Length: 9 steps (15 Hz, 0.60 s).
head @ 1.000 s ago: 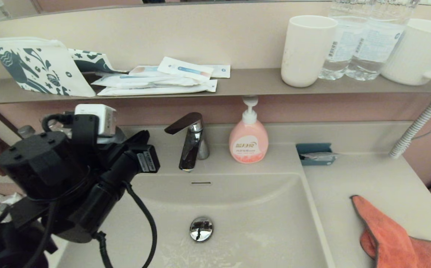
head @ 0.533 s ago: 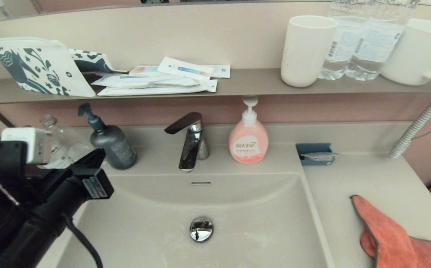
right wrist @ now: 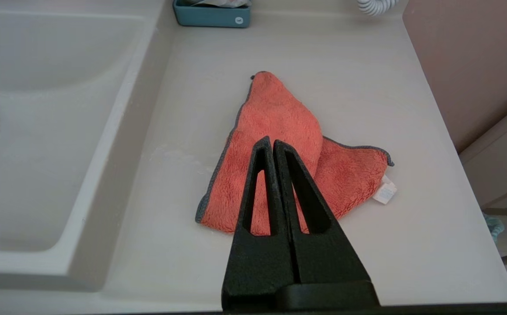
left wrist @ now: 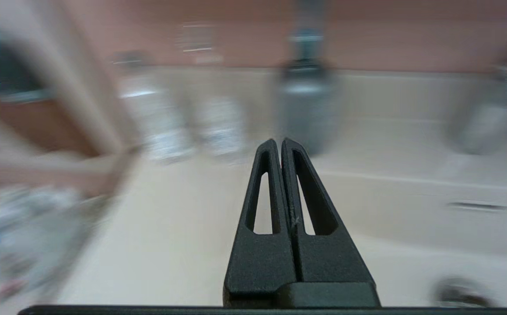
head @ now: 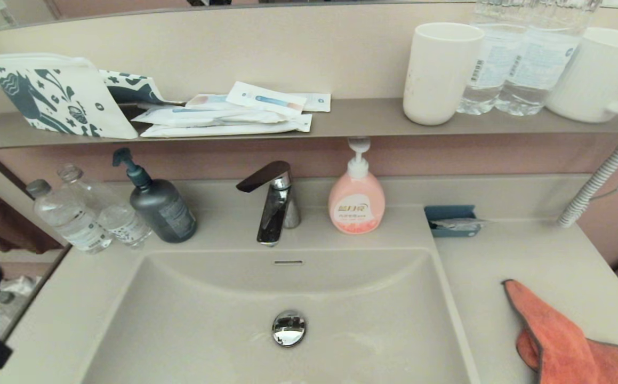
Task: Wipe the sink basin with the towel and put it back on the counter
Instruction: Pick up the cloth
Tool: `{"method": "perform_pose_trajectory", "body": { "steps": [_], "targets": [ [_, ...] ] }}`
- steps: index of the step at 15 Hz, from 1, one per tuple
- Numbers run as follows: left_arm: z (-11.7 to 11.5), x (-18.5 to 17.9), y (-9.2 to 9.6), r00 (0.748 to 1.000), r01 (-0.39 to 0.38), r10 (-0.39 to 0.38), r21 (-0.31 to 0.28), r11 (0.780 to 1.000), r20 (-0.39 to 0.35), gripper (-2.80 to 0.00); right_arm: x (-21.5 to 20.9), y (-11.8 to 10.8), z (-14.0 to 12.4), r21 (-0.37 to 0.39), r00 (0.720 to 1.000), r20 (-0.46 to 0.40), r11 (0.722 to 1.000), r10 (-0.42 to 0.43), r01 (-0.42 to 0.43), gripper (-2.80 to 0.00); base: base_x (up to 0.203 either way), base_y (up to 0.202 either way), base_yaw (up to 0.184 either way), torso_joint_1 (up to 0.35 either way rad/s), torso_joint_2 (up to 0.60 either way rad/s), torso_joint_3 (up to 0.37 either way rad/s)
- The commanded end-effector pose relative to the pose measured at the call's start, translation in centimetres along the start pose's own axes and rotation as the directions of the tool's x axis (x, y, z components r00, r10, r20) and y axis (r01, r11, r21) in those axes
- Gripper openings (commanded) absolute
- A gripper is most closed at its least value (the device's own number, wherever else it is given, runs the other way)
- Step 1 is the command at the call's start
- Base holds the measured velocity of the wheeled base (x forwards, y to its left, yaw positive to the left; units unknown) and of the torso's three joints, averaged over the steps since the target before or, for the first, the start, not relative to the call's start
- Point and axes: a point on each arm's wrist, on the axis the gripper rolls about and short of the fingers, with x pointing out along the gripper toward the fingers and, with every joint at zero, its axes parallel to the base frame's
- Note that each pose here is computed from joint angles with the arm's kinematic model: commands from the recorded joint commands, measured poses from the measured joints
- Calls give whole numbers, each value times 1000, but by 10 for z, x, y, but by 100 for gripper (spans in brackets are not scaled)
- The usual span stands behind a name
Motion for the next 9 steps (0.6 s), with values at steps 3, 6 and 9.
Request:
{"method": "perform_pose_trajectory", "body": {
  "steps": [3, 6, 9],
  "targets": [
    [-5, -55, 29, 984, -178, 177, 20, 984, 14, -280, 0, 0, 0, -1, 1000, -1, 1000, 0, 0, -280, 0, 0, 0, 0, 0, 0],
    [-10, -73, 32, 981, -196, 196, 31, 980, 19, -280, 0, 0, 0, -1, 1000, -1, 1000, 1, -1, -280, 0, 0, 0, 0, 0, 0],
    [-27, -84, 31, 987, -157, 159, 53, 986, -25, -280, 0, 0, 0, -1, 1000, -1, 1000, 1, -1, -280, 0, 0, 0, 0, 0, 0]
  ]
}}
